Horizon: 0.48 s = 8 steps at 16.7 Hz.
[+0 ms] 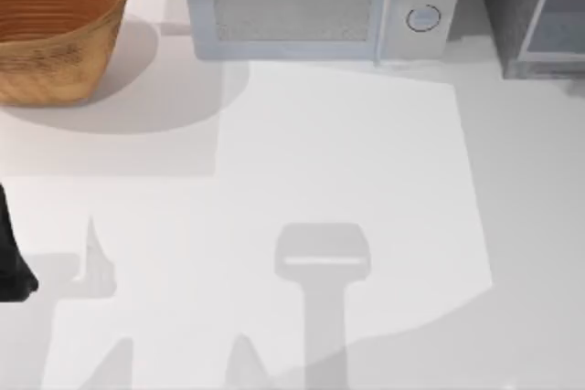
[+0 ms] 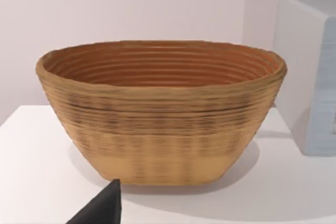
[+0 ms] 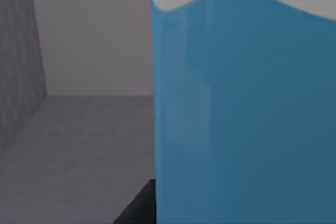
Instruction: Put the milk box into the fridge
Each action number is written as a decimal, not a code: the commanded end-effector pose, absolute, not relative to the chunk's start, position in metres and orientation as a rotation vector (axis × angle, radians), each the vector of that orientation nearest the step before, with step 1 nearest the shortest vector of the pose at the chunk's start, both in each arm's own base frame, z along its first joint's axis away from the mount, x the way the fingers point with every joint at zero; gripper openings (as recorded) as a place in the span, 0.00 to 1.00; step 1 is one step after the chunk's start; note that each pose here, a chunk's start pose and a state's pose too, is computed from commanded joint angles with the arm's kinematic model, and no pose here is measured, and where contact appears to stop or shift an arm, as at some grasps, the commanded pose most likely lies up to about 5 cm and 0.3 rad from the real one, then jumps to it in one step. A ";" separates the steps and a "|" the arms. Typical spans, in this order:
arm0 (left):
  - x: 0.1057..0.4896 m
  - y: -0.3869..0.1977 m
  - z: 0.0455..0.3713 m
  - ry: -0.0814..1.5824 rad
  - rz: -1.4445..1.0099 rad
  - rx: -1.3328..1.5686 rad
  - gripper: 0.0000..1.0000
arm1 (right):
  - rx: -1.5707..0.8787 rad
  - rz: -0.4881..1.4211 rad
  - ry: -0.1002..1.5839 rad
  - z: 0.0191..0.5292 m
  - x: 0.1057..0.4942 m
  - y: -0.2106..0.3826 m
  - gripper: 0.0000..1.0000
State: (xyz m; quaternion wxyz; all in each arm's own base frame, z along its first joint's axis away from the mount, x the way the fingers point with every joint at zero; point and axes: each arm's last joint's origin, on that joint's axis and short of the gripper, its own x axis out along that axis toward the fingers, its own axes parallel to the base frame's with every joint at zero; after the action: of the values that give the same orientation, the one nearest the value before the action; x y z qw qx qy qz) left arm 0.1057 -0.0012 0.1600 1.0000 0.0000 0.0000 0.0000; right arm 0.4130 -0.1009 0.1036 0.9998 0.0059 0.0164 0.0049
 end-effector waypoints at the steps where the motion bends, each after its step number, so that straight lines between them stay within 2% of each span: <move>1: 0.106 -0.001 0.160 0.000 0.000 0.000 1.00 | 0.016 0.011 0.048 0.100 0.419 -0.101 0.00; 4: 0.106 -0.001 0.160 0.000 0.000 0.000 1.00 | 0.011 0.019 0.030 0.106 0.450 -0.101 0.00; 8: 0.106 -0.001 0.160 0.000 0.000 0.000 1.00 | -0.016 0.016 -0.062 0.142 0.498 -0.105 0.00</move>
State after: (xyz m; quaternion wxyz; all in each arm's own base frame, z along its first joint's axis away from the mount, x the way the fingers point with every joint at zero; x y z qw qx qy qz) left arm 0.1057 -0.0012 0.1600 1.0000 0.0000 0.0000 0.0000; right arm 0.4977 -0.1052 0.1416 0.9995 -0.0080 -0.0309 0.0082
